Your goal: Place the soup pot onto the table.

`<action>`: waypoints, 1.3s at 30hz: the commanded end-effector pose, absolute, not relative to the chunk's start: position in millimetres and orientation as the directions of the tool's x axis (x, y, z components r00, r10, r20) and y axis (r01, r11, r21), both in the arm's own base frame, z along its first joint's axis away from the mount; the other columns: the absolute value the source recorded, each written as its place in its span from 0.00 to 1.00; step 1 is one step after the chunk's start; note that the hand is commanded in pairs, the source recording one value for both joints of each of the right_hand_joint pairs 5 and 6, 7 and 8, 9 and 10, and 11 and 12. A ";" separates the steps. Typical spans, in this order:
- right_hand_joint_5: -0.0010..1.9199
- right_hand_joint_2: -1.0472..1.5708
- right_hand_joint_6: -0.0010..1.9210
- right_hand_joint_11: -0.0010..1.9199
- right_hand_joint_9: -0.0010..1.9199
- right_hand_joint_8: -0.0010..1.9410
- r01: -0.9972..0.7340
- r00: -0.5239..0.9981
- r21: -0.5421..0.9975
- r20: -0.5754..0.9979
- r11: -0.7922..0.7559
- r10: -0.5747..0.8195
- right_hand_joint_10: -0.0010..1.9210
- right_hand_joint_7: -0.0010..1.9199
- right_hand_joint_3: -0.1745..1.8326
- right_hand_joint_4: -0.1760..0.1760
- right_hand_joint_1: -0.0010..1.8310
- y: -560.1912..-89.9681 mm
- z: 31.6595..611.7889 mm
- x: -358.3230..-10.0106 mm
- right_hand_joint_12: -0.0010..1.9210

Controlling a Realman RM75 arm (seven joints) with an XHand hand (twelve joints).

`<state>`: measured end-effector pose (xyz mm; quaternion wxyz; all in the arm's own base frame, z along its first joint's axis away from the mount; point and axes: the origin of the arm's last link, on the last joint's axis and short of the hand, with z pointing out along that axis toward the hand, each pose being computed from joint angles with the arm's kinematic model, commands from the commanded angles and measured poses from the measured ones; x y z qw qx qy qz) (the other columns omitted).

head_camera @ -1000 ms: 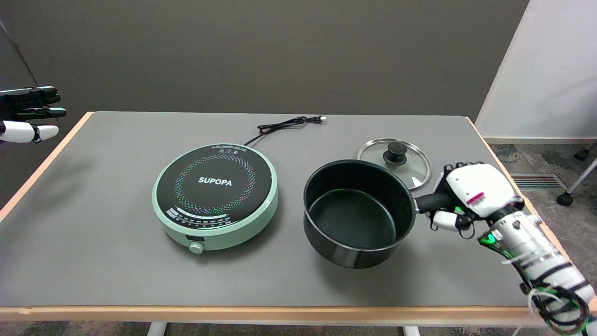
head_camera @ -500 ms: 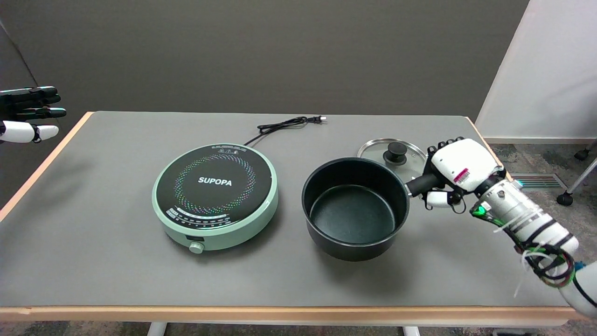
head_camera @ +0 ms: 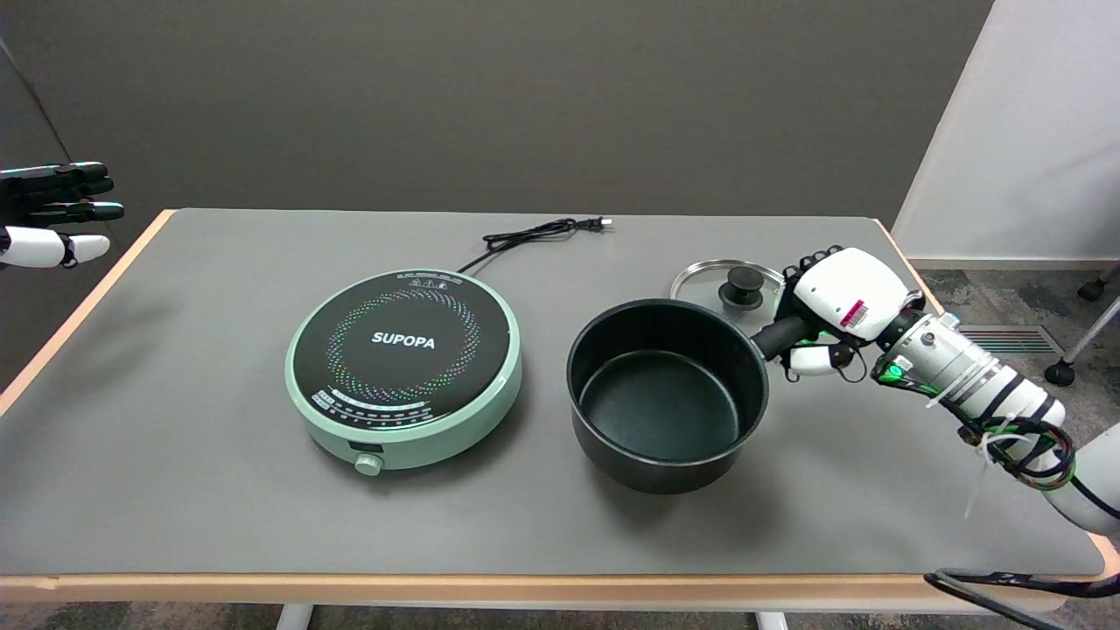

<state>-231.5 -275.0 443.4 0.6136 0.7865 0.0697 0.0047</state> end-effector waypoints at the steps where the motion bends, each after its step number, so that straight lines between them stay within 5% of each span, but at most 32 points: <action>1: 1.00 0.73 1.00 1.00 1.00 0.99 0.041 0.994 0.903 0.006 -0.428 0.109 1.00 1.00 0.56 0.46 0.47 -282.6 443.8 -235.8 1.00; 39: 1.00 0.73 1.00 1.00 1.00 0.99 -0.100 0.995 0.922 0.097 -0.375 -0.027 1.00 1.00 0.55 0.46 0.47 -318.2 440.8 -287.1 1.00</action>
